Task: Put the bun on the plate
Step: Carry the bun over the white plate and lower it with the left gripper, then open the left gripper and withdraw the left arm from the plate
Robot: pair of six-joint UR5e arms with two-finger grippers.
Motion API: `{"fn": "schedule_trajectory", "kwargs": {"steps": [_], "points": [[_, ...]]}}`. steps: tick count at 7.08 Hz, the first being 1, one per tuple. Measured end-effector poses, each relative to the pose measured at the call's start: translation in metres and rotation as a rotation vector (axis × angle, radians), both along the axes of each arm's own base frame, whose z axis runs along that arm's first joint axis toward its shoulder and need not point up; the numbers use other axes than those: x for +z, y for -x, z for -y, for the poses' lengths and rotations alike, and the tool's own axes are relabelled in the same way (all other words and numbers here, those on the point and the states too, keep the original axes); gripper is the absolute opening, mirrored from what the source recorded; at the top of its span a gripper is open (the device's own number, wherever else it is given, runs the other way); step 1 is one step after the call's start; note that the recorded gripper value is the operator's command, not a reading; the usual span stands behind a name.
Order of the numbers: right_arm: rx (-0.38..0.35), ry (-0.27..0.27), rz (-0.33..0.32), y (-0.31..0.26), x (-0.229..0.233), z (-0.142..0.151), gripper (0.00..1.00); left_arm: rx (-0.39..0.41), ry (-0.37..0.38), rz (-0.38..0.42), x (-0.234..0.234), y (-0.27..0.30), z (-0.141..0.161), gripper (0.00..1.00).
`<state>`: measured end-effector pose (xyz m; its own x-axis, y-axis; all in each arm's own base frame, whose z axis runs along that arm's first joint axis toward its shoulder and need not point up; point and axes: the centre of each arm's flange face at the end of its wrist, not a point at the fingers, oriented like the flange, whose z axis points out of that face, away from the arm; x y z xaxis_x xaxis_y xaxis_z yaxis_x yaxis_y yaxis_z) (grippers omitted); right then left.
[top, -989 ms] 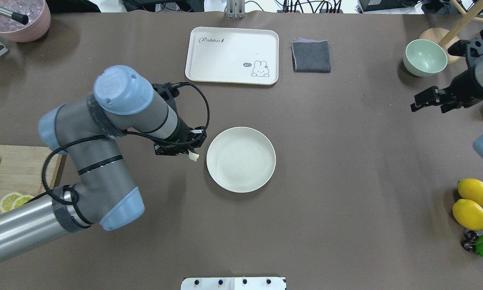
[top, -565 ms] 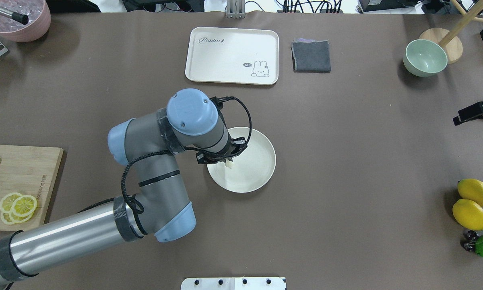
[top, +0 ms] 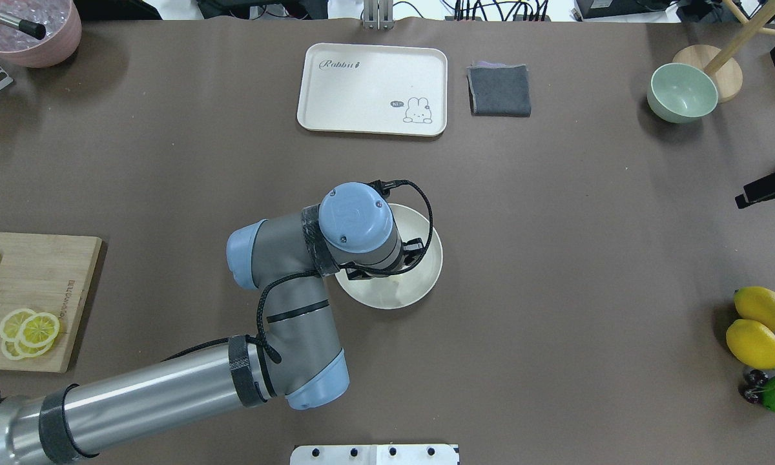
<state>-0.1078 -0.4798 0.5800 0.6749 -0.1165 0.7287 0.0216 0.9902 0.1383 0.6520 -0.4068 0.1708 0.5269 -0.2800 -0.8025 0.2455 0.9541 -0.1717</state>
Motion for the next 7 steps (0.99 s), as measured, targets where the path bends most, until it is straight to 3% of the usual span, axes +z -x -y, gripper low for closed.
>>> {"fn": "schedule_trajectory", "kwargs": {"steps": [1, 5, 7], "points": [[-0.001, 0.000, 0.000, 0.000, 0.000, 0.000, 1.00, 0.000, -0.005, -0.002, -0.001, 0.000, 0.000, 0.97], [-0.001, -0.003, 0.002, 0.000, -0.001, 0.001, 1.00, -0.017, -0.030, -0.042, -0.014, 0.029, 0.003, 0.97], [0.009, -0.003, 0.003, -0.004, -0.002, 0.003, 1.00, -0.011, -0.080, -0.040, 0.006, 0.086, 0.010, 0.97]]}}
